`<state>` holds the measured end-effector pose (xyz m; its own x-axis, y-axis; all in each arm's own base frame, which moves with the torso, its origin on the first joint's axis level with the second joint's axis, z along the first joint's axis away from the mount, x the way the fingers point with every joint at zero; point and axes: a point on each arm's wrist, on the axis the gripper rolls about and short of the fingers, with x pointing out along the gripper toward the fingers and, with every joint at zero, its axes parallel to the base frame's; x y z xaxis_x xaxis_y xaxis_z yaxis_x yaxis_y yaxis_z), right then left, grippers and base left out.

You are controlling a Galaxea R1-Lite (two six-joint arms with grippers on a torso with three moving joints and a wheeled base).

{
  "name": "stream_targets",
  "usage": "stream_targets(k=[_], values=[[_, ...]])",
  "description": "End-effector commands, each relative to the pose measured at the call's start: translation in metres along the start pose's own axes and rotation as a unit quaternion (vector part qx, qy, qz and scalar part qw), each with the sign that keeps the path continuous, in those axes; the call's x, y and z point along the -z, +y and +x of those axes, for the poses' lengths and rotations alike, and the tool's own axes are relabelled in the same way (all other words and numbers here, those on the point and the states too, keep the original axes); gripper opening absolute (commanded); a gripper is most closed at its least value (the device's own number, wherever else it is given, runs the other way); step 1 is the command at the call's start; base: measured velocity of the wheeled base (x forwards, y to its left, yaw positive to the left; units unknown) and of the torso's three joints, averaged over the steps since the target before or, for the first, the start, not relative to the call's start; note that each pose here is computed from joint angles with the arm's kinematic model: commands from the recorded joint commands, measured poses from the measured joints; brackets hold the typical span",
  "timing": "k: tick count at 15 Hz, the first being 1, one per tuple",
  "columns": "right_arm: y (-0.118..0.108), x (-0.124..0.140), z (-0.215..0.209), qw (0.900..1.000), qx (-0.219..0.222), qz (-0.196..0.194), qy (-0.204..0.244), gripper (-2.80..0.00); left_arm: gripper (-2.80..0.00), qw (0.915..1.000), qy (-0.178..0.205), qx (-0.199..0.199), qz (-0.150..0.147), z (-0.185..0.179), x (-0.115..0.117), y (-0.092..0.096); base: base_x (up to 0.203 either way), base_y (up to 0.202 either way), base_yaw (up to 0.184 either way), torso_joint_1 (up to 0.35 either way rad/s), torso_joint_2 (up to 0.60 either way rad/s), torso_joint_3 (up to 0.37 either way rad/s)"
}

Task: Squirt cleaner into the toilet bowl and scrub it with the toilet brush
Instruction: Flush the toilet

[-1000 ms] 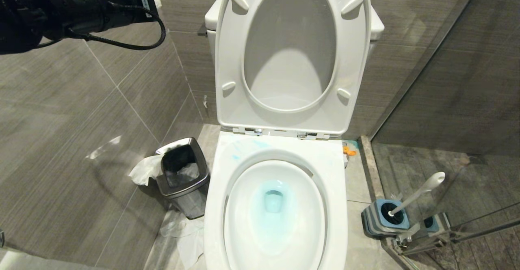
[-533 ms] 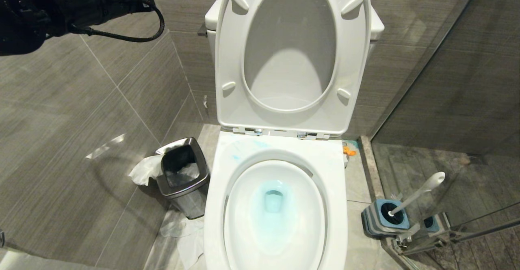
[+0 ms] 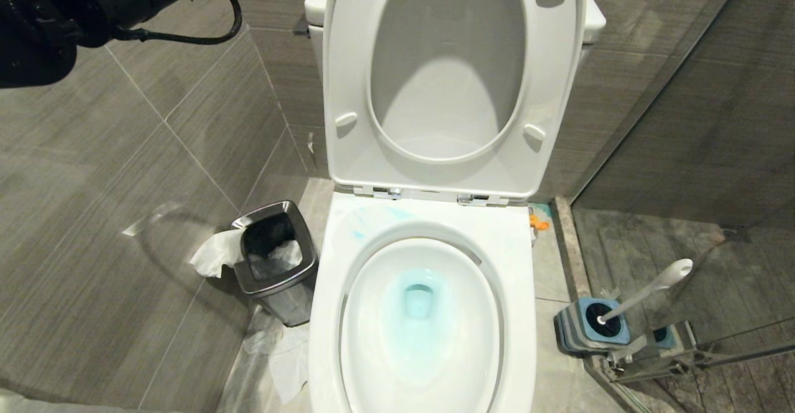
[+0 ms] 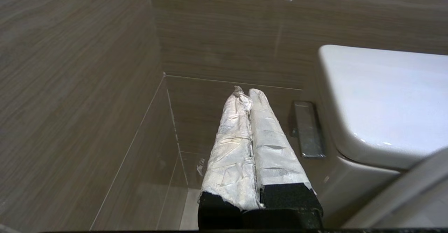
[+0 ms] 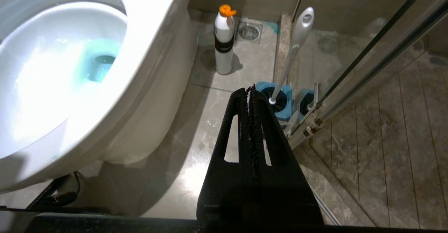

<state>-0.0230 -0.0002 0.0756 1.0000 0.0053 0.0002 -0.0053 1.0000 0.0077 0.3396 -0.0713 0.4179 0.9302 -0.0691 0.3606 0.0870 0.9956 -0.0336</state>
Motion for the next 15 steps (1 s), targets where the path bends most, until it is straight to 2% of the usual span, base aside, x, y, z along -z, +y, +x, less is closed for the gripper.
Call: stream_targets(k=[1,3,6,15], values=[[0.000,0.000,0.000,1.000,0.000,0.000,0.001,-2.80,-2.80,0.9998,-0.018,-0.002,-0.006,0.000,-0.003,-0.002,0.000,0.000,0.000,0.000,0.00,-0.189],[0.000,0.000,0.000,1.000,0.000,0.000,0.001,-2.80,-2.80,0.9990,-0.042,0.002,-0.013,-0.001,-0.009,-0.005,0.000,0.000,0.000,0.005,0.00,-0.198],[0.000,0.000,0.000,1.000,0.000,0.000,0.001,-2.80,-2.80,0.9983,-0.055,0.001,-0.017,-0.003,-0.014,-0.005,0.000,0.000,0.000,0.001,0.01,-0.122],[0.000,0.000,0.000,1.000,0.000,0.000,0.001,-2.80,-2.80,0.9979,-0.056,-0.019,-0.025,-0.005,-0.016,-0.011,0.000,0.000,0.000,0.002,0.00,-0.096]])
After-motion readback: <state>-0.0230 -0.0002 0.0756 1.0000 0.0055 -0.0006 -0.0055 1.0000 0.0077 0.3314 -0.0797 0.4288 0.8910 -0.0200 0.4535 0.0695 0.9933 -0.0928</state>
